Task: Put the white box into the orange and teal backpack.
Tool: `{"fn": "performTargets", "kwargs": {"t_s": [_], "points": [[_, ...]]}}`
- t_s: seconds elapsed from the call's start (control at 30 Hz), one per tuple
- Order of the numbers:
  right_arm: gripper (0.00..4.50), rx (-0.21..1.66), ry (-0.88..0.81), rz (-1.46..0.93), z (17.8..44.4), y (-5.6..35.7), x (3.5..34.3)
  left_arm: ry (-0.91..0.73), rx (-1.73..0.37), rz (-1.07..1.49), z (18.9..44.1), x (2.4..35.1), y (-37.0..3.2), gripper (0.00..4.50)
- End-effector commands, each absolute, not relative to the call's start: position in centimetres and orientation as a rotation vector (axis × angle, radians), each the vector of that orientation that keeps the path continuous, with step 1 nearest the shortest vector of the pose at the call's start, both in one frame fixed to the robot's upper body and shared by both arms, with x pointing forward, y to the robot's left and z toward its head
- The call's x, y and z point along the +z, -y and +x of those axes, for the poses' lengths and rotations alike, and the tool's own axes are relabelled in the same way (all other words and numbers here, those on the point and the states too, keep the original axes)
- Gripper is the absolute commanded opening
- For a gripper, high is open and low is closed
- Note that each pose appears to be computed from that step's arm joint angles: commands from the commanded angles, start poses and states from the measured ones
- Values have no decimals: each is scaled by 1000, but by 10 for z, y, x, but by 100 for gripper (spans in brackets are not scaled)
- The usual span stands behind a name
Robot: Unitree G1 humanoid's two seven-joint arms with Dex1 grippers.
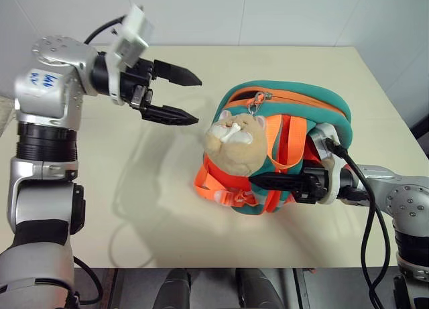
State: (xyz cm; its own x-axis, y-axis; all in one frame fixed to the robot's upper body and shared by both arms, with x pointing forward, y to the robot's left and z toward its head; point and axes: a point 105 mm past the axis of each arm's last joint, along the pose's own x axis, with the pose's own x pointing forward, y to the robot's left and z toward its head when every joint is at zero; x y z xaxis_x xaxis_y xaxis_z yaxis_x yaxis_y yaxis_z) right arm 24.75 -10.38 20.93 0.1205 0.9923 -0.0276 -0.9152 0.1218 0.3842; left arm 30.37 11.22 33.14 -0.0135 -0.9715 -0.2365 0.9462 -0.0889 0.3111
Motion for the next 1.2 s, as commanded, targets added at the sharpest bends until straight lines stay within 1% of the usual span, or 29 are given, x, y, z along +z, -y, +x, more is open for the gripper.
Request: {"fn": "performTargets", "kwargs": {"t_s": [0.03, 0.1, 0.2, 0.33, 0.4, 0.5, 0.67, 0.77, 0.87, 0.97, 1.03, 1.1, 1.2], "points": [[0, 1457, -311, 300, 245, 101, 210, 112, -1685, 393, 275, 339, -111, 448], [0, 1461, -315, 299, 246, 101, 211, 111, -1727, 387, 262, 337, -108, 448], [0, 1465, -318, 299, 247, 101, 211, 104, -1742, 387, 255, 333, -101, 448], [0, 1472, -317, 302, 247, 99, 210, 94, -1731, 434, 256, 320, -88, 448], [0, 1475, -315, 304, 247, 97, 210, 134, -1742, 424, 254, 320, -78, 448], [0, 1476, -311, 308, 247, 97, 209, 144, -1763, 422, 251, 319, -69, 448], [0, 1474, -304, 313, 247, 95, 209, 131, -1775, 444, 253, 312, -56, 448], [0, 1472, -293, 315, 248, 94, 210, 122, -1758, 511, 257, 304, -49, 448], [0, 1468, -291, 315, 248, 94, 210, 134, -1751, 511, 258, 305, -49, 390], [0, 1464, -291, 315, 248, 95, 209, 154, -1741, 523, 258, 309, -50, 304], [0, 1463, -290, 315, 248, 95, 209, 157, -1734, 532, 258, 310, -51, 235], [0, 1461, -288, 315, 249, 95, 210, 145, -1728, 549, 259, 309, -55, 182], [0, 1461, -286, 314, 250, 95, 210, 136, -1707, 567, 262, 310, -61, 114]]}}
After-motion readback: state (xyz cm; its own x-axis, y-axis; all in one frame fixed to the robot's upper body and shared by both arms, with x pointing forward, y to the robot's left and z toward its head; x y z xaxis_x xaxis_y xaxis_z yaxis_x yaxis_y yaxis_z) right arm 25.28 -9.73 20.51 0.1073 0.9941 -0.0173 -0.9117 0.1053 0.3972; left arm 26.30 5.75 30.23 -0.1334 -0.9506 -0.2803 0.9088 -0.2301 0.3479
